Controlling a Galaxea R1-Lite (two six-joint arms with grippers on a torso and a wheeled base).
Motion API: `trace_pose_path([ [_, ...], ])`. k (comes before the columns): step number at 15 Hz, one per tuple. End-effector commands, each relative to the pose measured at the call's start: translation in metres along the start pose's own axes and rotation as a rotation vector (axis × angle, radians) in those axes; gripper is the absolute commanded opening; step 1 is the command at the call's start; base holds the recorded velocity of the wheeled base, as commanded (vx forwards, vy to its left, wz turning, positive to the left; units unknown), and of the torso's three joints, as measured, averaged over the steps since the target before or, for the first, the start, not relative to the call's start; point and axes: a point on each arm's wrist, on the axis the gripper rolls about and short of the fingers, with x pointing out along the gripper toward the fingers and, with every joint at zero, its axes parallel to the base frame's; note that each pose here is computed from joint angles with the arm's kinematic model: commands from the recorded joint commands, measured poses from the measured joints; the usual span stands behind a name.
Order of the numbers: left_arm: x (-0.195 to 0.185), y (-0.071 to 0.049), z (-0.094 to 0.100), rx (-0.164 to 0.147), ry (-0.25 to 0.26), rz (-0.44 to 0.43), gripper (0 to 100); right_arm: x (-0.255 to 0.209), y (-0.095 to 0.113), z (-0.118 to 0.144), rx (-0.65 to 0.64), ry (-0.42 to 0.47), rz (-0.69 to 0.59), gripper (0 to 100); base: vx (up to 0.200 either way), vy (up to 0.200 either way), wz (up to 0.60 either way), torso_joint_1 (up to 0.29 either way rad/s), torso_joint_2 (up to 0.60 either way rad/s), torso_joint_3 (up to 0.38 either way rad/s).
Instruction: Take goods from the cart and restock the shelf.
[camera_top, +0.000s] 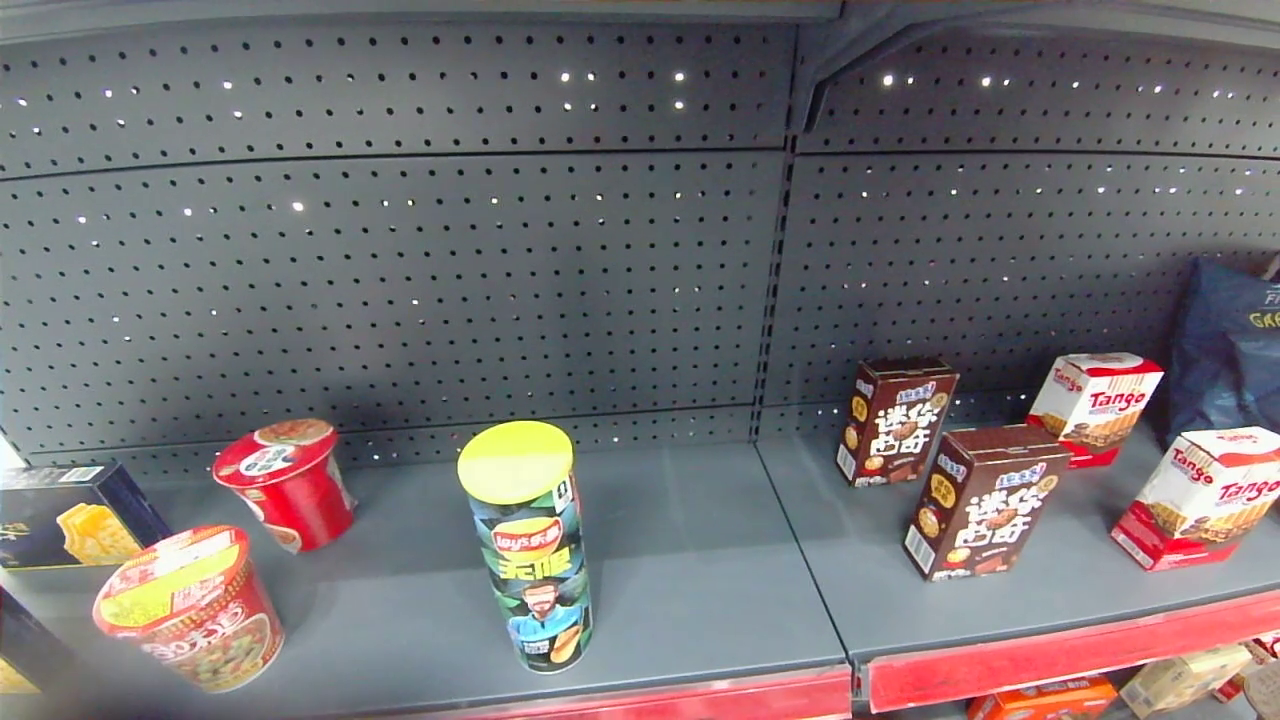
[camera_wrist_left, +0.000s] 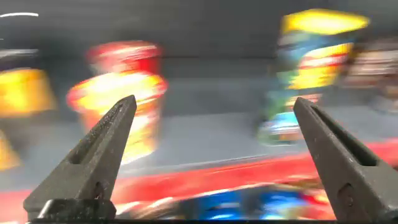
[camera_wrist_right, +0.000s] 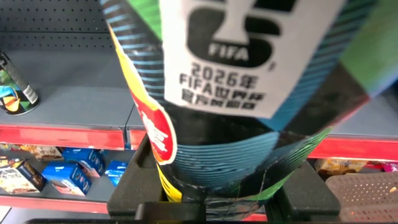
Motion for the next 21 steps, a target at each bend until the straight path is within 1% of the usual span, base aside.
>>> trace_pose_path([
  [1,-0.005,0.007,-0.031,0.151,0.091,0.21,100,-0.002,0.0,0.0,0.001,-0.009,0.0,0,0.0,0.0,0.0,0.0,0.0,0.0],
  [2,-0.007,0.01,-0.039,0.202,0.182,0.304,100,-0.002,0.0,0.002,0.005,-0.015,0.0,0,0.0,0.0,0.0,0.0,0.0,0.0],
  [4,-0.007,0.011,-0.039,0.178,0.176,0.335,100,-0.002,0.0,0.002,0.008,-0.016,-0.001,0,0.0,0.0,0.0,0.0,0.0,0.0],
  [5,-0.007,0.011,-0.039,0.148,0.17,0.366,100,-0.002,0.0,0.002,0.008,-0.016,0.0,0,0.0,0.0,0.0,0.0,0.0,0.0],
  [6,-0.007,0.011,-0.039,0.15,0.17,0.362,100,-0.002,0.0,0.003,0.007,-0.019,0.003,0,0.0,0.0,0.0,0.0,0.0,0.0],
  [8,-0.007,0.01,-0.04,0.13,0.174,0.281,100,-0.003,0.0,0.003,0.004,-0.02,0.031,0,0.0,0.0,0.0,0.0,0.0,0.0],
  [9,-0.007,0.009,-0.04,0.136,0.175,0.27,100,-0.003,0.0,0.005,0.003,-0.025,0.051,0,0.0,0.0,0.0,0.0,0.0,0.0],
  [10,-0.007,0.009,-0.04,0.131,0.174,0.27,100,-0.003,0.0,0.01,-0.001,-0.047,0.086,0,0.0,0.0,0.0,0.0,0.0,0.0],
  [12,-0.007,0.009,-0.04,0.134,0.175,0.27,100,-0.003,0.0,0.019,-0.005,-0.079,0.143,0,0.0,0.0,0.0,0.0,0.0,0.0],
  [14,-0.007,0.009,-0.04,0.134,0.175,0.27,100,-0.004,-0.001,0.022,-0.008,-0.08,0.203,0,0.0,0.0,0.0,0.0,0.0,0.0],
  [16,-0.007,0.009,-0.04,0.135,0.175,0.271,100,0.001,-0.002,0.023,-0.013,-0.06,0.246,0,0.0,0.0,0.0,0.0,0.0,0.0],
  [17,-0.007,0.009,-0.04,0.134,0.175,0.27,100,0.005,-0.002,0.026,-0.013,-0.043,0.243,0,0.0,0.0,0.0,0.0,0.0,0.0],
  [19,-0.007,0.009,-0.04,0.134,0.175,0.271,100,0.015,-0.002,0.032,-0.01,-0.004,0.19,0,0.0,0.0,0.0,0.0,0.0,0.0],
  [20,-0.007,0.009,-0.04,0.134,0.175,0.271,100,0.02,-0.002,0.034,-0.008,0.016,0.152,0,0.0,0.0,0.0,0.0,0.0,0.0],
  [21,-0.007,0.009,-0.04,0.134,0.175,0.27,100,0.029,-0.003,0.035,-0.011,0.058,0.087,0,0.0,0.0,0.0,0.0,0.0,0.0],
])
